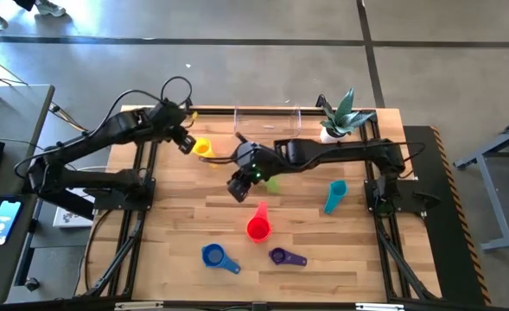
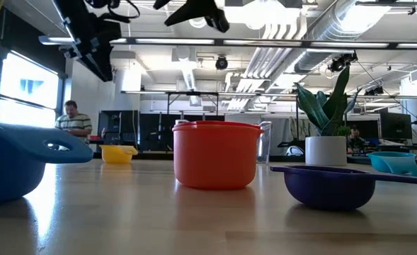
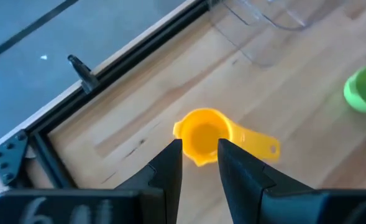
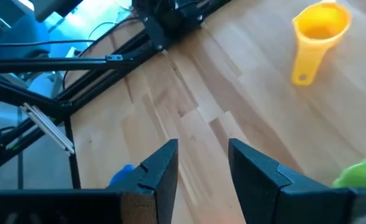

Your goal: Nest measuring cups in basket

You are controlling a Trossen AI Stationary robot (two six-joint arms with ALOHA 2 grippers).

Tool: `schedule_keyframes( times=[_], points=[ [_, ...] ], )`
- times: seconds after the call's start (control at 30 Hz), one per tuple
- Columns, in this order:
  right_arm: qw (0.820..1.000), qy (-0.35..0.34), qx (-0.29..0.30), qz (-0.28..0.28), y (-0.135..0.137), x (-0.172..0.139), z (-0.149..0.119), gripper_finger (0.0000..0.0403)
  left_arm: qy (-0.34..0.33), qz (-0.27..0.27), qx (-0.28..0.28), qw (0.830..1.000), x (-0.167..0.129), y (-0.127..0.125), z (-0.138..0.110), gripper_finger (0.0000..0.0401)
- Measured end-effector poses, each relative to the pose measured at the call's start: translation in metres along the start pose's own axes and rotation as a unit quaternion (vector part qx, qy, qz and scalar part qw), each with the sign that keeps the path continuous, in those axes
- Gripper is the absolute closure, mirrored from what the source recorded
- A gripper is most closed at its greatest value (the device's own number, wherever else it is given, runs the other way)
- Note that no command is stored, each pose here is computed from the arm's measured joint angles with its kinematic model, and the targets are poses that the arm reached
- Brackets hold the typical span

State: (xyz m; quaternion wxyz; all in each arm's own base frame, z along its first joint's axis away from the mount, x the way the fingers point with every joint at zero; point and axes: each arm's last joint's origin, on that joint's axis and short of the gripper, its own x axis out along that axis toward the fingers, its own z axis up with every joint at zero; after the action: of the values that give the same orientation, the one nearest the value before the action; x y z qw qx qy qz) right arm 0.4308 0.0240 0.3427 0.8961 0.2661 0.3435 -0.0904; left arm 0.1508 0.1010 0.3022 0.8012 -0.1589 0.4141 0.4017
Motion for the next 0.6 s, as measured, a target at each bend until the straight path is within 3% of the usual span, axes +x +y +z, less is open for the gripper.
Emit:
schedule_keyframes(
  times=[0.17, 0.37, 0.6],
  points=[
    [0.999, 0.016, -0.023, -0.016, -0.007, -0.015, 0.001, 0.0269, 0.001, -0.02, -0.033, 0.999, 0.018, 0.009, 0.013, 0.0301],
    [0.997, 0.044, -0.05, -0.04, -0.015, -0.023, -0.001, 0.0269, 0.037, -0.034, -0.009, 0.999, 0.039, 0.02, 0.018, 0.0285],
    [0.996, 0.042, -0.038, -0.069, -0.03, -0.024, 0.006, 0.0269, 0.111, -0.036, -0.078, 0.99, 0.076, 0.028, 0.019, 0.0283]
  ],
)
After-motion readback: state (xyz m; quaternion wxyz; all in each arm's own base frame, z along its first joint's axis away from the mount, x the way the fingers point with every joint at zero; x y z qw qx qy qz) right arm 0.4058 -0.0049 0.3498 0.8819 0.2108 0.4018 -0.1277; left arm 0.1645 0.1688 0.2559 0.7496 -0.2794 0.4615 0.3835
